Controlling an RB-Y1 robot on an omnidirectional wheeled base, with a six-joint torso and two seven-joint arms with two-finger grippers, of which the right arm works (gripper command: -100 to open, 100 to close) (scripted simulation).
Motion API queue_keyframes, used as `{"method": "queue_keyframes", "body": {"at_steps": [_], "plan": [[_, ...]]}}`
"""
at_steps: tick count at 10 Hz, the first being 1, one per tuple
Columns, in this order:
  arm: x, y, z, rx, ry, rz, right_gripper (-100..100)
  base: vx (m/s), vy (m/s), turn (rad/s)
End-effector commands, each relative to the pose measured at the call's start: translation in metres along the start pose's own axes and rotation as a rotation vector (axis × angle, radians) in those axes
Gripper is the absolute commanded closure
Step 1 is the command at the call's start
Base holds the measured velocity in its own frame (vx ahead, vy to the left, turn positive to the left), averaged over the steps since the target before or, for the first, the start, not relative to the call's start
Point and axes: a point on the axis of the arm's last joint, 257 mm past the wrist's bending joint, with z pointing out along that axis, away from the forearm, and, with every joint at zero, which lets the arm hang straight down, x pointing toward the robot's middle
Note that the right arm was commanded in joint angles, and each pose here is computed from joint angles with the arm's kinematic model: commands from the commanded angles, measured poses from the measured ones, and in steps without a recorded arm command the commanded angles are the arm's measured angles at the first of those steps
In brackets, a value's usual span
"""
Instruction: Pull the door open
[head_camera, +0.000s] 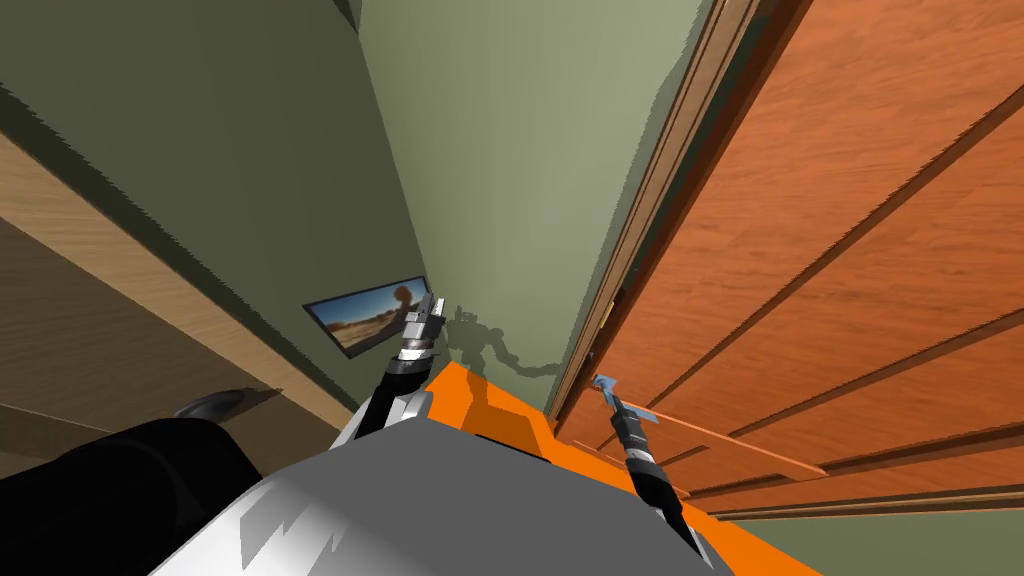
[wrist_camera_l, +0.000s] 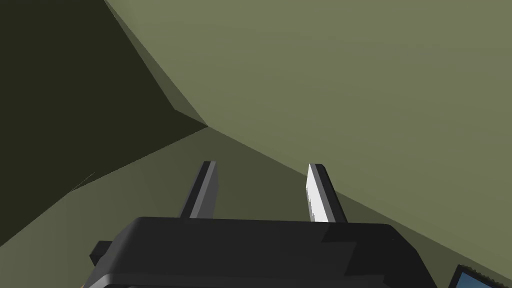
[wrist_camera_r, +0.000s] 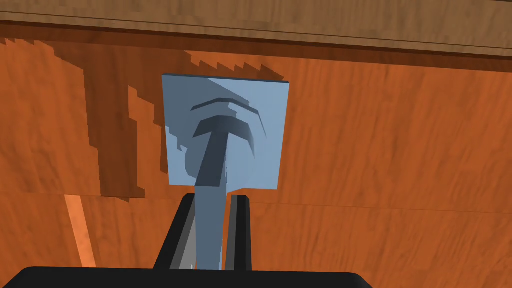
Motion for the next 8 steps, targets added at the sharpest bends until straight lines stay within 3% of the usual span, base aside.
{"method": "queue_keyframes", "body": {"at_steps": [1, 5, 6, 7, 8], "plan": [[-0.003, 0.000, -0.0097, 0.000, 0.021, 0.003, 100, -0.210, -0.084, 0.168], [-0.009, 0.000, -0.0264, 0.002, 0.058, 0.005, 100, -0.184, -0.056, 0.120], [-0.005, -0.003, -0.0247, 0.008, 0.056, 0.006, 100, -0.073, -0.017, 0.027], [-0.008, -0.004, -0.0365, 0.008, 0.072, 0.007, 100, -0.156, -0.047, 0.178], [-0.009, -0.004, -0.0392, 0.007, 0.076, 0.007, 100, -0.193, -0.065, 0.176]]}}
